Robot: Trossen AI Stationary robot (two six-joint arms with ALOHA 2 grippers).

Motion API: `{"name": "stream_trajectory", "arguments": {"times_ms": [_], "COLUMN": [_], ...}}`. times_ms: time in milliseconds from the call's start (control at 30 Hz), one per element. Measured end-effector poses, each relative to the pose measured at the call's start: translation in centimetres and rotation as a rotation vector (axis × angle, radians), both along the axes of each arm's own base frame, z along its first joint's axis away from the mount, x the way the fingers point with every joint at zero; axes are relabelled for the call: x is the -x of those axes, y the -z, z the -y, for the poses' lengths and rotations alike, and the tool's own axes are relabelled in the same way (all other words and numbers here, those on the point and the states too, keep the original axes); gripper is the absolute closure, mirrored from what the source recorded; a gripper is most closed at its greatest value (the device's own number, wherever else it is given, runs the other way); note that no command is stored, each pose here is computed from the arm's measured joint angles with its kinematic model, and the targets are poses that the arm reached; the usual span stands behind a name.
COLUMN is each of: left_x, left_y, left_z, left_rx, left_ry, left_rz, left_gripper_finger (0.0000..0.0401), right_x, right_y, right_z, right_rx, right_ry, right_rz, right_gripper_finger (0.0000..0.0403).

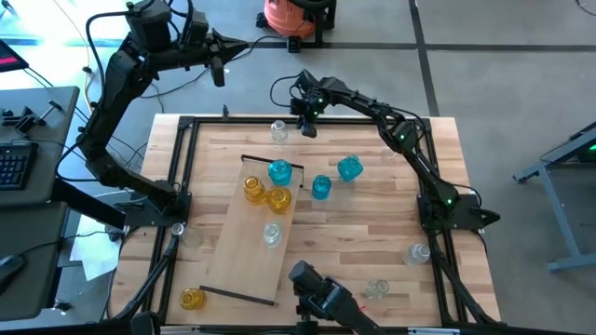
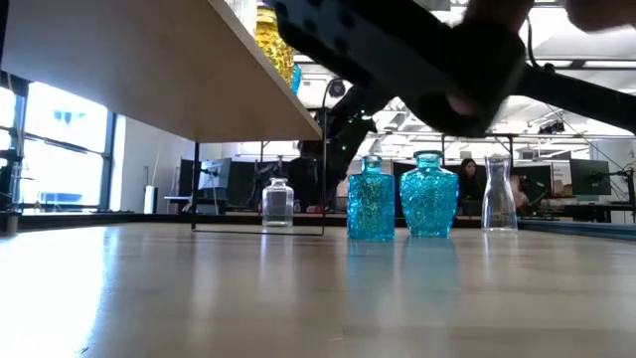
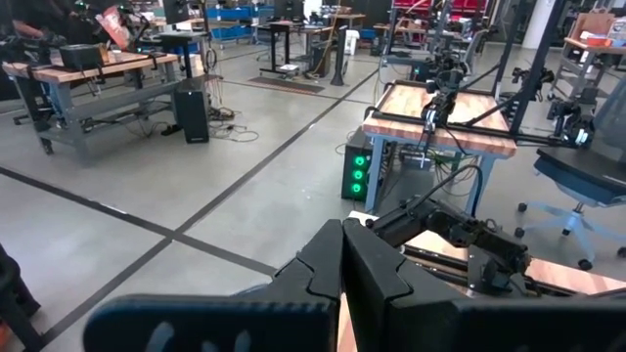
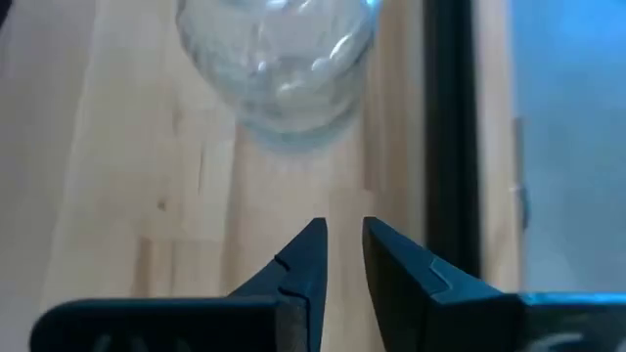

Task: Sort vases onto shelf
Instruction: Adjust the shelf on the table

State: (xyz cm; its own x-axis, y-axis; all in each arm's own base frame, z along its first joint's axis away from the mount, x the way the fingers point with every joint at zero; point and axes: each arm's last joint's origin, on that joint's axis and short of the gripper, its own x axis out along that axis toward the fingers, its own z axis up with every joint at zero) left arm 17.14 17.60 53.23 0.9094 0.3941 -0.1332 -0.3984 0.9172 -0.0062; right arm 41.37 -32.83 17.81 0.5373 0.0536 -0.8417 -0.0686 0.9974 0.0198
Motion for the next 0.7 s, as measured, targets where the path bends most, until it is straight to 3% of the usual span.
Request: {"name": "stream_trajectory", "arguments": {"times_ms": [233, 400, 700], "left_x": [0.0, 0.0, 0.0], "left_y": [0.0, 0.0, 0.2], "left_z": [0.0, 0.0, 0.0], "left_rx": [0.0, 0.001, 0.012], "left_ry": [0.0, 0.0, 0.001], "left_rz": [0.0, 0.0, -0.019], "left_gripper_finger": [0.0401, 0.0401, 0.0401], "right_x": [-0.7, -1.5, -1.6], "right_y": [-1.8, -1.9, -2.9], "right_z": [0.4, -0.4, -1.0], "right_rx": [0.007, -0.001, 0.122], "right_ry": [-0.016, -0.038, -0.011], "right_rz": [0.149, 0.175, 0.11], "right_gripper_finger": [0.0398, 0.0398, 0.0385]}}
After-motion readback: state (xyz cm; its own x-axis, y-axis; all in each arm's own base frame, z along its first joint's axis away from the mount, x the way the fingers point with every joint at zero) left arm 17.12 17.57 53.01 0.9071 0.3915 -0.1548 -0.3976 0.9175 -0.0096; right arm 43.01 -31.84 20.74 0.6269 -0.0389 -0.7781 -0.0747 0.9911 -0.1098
